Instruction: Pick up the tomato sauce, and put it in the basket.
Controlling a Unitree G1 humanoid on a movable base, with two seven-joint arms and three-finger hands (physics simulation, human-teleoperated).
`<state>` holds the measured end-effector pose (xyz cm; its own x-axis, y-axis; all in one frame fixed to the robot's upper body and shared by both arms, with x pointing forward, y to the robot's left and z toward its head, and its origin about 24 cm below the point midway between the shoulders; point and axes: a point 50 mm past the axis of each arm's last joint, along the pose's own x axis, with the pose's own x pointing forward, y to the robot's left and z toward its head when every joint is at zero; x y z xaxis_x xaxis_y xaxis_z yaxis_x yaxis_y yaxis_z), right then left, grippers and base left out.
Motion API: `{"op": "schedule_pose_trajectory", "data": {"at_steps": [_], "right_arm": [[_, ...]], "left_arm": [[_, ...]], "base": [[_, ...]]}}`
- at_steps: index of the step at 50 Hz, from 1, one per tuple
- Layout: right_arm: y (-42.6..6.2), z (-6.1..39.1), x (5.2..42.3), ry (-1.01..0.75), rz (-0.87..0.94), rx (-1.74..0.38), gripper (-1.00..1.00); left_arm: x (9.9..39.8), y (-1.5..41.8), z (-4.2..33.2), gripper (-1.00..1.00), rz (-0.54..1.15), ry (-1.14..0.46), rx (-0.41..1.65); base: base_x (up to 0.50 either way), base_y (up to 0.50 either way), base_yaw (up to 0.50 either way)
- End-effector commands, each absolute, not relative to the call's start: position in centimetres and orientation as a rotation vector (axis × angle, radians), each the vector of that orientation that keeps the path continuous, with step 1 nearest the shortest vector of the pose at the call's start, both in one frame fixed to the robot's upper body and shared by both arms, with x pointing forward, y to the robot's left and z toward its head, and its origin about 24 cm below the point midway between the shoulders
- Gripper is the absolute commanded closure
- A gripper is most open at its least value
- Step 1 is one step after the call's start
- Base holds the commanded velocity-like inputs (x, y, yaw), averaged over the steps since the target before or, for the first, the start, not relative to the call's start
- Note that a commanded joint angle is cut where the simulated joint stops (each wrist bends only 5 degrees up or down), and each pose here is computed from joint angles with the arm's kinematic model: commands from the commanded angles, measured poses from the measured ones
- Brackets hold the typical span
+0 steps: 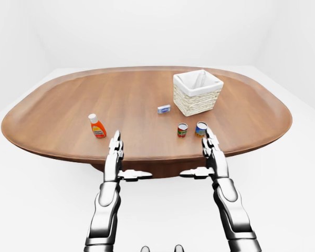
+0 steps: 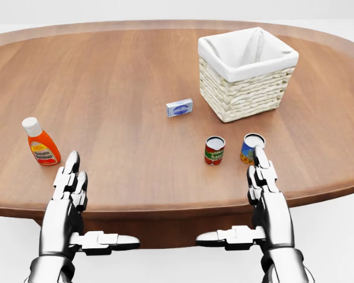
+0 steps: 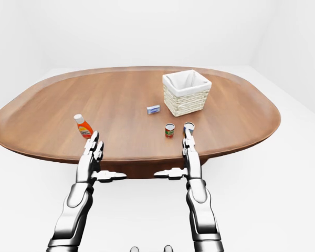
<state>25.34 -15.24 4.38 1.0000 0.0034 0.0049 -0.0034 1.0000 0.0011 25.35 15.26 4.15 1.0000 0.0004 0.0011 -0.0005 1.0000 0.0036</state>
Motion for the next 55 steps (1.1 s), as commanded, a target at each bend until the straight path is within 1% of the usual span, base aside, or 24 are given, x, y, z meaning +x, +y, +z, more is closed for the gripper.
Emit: {"op": "schedule_pose_trajectory", "data": {"at_steps": [1,10,16,24,25,27,30,34,37,41,55], "right_arm": [[-15.8,4.9,25.2,-0.017,0.015,0.004,-1.0],[-15.8,4.9,25.1,-0.018,0.017,0.007,-1.0],[-17.1,6.4,24.9,-0.058,-0.029,0.022,-1.0],[-22.0,11.2,23.7,-0.254,-0.214,0.054,-1.0],[-23.3,12.7,22.8,-0.324,-0.259,0.057,-1.0],[-24.5,14.5,21.5,-0.41,-0.307,0.059,-1.0],[-26.4,17.3,19.1,-0.545,-0.382,0.047,-1.0],[-28.2,19.5,16.8,-0.666,-0.442,0.067,-1.0],[-29.5,19.3,15.9,-0.669,-0.484,0.096,-1.0],[-29.8,19.2,15.8,-0.666,-0.496,0.107,-1.0],[-29.6,18.9,16.1,-0.65,-0.478,0.119,-1.0]], "left_arm": [[25.4,15.9,4.2,-1.0,0.003,-0.004,0.015],[25.2,15.9,4.3,-1.0,0.002,-0.008,0.018],[26.0,18.5,5.6,-1.0,0.091,-0.033,-0.006],[26.0,22.3,7.8,-1.0,0.264,-0.103,-0.06],[25.9,23.2,9.0,-1.0,0.303,-0.144,-0.064],[25.3,24.3,11.0,-1.0,0.349,-0.231,-0.089],[24.6,26.6,12.8,-1.0,0.449,-0.311,-0.114],[24.2,28.5,13.3,-1.0,0.53,-0.33,-0.15],[23.6,29.3,13.6,-1.0,0.591,-0.352,-0.202],[22.9,30.1,13.9,-1.0,0.652,-0.367,-0.237],[22.8,30.1,13.7,-1.0,0.655,-0.359,-0.258]], "base": [[0.0,0.0,0.0],[0.0,0.0,0.0],[0.0,0.0,0.0],[0.0,0.0,0.0],[0.0,0.0,0.0],[0.0,0.0,0.0],[0.0,0.0,0.0],[0.0,0.0,0.0],[0.0,0.0,0.0],[0.0,0.0,0.0],[0.0,0.0,0.0]]}}
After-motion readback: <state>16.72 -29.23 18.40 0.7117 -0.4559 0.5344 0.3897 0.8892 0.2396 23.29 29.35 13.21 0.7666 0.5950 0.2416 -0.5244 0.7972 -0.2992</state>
